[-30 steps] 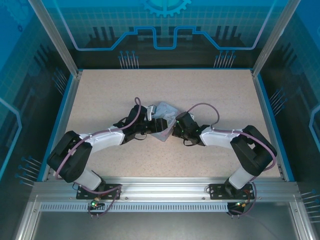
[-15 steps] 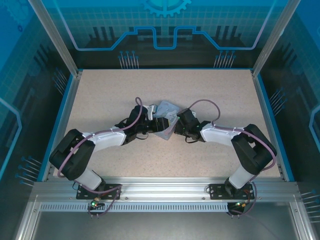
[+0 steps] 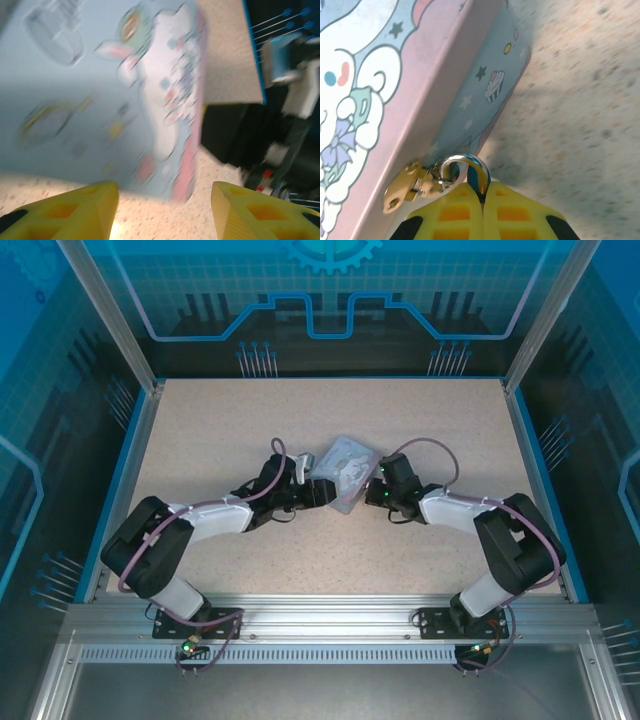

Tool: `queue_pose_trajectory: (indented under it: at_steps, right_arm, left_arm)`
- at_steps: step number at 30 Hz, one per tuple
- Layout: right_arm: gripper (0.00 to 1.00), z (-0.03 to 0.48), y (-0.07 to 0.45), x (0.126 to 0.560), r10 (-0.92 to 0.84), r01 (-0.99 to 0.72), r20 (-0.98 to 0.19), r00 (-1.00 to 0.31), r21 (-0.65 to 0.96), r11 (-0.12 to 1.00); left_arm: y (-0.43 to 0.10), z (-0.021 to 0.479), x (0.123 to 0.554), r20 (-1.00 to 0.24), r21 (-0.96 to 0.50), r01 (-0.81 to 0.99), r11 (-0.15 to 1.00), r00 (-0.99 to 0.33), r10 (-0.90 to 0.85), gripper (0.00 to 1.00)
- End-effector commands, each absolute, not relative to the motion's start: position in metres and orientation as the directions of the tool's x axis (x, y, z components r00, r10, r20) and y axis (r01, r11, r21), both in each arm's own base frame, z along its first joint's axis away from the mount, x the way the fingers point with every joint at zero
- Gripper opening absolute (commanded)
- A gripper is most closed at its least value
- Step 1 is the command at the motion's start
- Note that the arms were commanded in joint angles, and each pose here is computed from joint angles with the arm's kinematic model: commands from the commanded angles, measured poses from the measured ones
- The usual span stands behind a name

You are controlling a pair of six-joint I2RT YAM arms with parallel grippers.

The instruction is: Unlock a padlock with a key

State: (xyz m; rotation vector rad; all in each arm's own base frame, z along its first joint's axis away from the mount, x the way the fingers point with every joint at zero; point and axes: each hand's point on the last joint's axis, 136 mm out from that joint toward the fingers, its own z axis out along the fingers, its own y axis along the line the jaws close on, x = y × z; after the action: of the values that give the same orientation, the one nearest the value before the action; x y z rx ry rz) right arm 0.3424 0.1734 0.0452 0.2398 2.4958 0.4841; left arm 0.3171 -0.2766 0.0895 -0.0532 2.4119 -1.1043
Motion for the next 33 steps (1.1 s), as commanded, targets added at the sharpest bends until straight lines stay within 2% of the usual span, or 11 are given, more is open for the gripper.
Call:
queue_pose_trajectory:
  at_steps: [1, 9, 23, 28, 33]
  right_arm:
    - [0.05, 0.052, 0.157, 0.352, 0.289, 0.068, -0.544, -0.788, 0.389, 0.919]
    - [0.05, 0.042, 0.164, 0.348, 0.283, 0.076, -0.504, -0.816, 0.392, 0.917]
    - [0.05, 0.026, 0.193, 0.313, 0.194, 0.0, -0.461, -0.866, 0.389, 0.921]
    - [0.06, 0.014, 0.189, 0.302, 0.221, 0.032, -0.442, -0.87, 0.395, 0.918]
    - [0.06, 0.014, 0.193, 0.302, 0.218, 0.024, -0.433, -0.875, 0.411, 0.911]
  left_arm:
    - [-0.234, 0.006, 0.271, -0.192, -0.573, -0.072, 0.816, -0.957, -0.219, 0.55]
    - [-0.235, 0.021, 0.274, -0.224, -0.599, -0.056, 0.799, -0.946, -0.235, 0.55]
    - [-0.242, 0.137, 0.297, -0.439, -0.639, 0.127, 0.759, -0.87, -0.225, 0.55]
    - [-0.264, 0.167, 0.316, -0.475, -0.668, 0.198, 0.718, -0.856, -0.206, 0.55]
    - [-0.294, 0.17, 0.334, -0.483, -0.683, 0.248, 0.687, -0.859, -0.171, 0.55]
